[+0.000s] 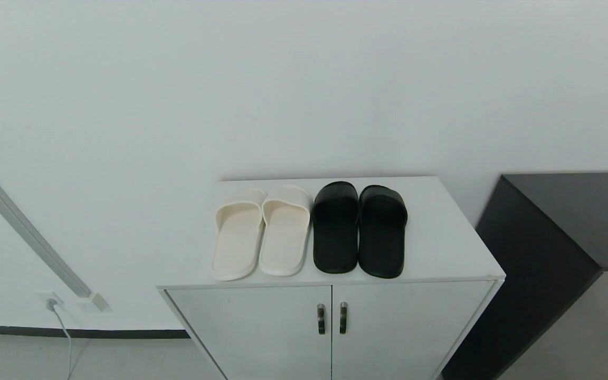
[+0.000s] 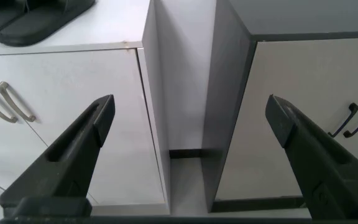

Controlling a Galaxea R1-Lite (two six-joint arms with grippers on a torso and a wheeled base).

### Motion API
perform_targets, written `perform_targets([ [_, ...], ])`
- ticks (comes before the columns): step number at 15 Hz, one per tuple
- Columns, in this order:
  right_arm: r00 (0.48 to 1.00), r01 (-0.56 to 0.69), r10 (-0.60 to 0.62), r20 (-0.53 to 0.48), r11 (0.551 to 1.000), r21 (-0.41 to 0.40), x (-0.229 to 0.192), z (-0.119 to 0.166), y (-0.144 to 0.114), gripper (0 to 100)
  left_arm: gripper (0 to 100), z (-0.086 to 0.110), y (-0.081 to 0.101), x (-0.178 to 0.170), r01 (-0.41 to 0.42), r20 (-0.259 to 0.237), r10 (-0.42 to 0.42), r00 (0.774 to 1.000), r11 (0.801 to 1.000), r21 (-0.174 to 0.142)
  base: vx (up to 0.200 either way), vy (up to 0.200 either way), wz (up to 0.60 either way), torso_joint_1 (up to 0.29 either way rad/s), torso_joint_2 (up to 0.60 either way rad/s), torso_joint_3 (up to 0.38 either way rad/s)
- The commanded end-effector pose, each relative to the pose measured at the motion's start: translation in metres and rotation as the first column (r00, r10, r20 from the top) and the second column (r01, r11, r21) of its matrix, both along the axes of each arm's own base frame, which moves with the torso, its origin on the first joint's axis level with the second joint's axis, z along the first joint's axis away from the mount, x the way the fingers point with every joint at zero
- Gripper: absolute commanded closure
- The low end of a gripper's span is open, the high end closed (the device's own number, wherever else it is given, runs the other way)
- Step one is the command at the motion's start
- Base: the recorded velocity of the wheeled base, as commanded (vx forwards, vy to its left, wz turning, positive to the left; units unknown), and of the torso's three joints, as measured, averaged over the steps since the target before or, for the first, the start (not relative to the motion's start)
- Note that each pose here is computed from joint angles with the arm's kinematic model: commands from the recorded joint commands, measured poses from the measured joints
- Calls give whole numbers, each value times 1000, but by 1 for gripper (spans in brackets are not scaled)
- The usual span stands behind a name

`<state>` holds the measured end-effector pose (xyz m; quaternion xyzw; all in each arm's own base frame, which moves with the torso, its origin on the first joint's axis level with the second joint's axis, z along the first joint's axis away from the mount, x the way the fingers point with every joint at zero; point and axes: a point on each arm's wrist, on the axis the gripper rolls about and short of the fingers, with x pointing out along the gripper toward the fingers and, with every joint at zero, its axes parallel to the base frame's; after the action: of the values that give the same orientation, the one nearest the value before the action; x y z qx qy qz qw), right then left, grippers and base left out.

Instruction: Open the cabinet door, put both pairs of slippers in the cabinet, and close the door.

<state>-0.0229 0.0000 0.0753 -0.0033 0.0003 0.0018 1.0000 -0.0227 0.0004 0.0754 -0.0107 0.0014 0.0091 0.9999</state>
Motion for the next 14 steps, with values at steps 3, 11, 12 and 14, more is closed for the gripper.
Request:
perform_targets([
  [3,1000,-1,1,-1,1000,0,0,0,0,0,100,0,0,0,0,0,0,1000,1000,0,0,0,0,0,0,0],
  [11,984,-5,5,181,1000,0,-9,40,0,0,100,0,0,0,-2,0,2,1000,1000,2,0,0,0,0,0,0],
  [12,984,-40,33,173,998,41,-9,66,-1,0,100,0,0,0,0,-2,0,1000,1000,2,0,0,0,0,0,0],
  [14,991,-125,126,-41,991,41,14,69,2,0,100,0,0,0,0,0,0,1000,1000,2,0,0,0,0,0,0],
])
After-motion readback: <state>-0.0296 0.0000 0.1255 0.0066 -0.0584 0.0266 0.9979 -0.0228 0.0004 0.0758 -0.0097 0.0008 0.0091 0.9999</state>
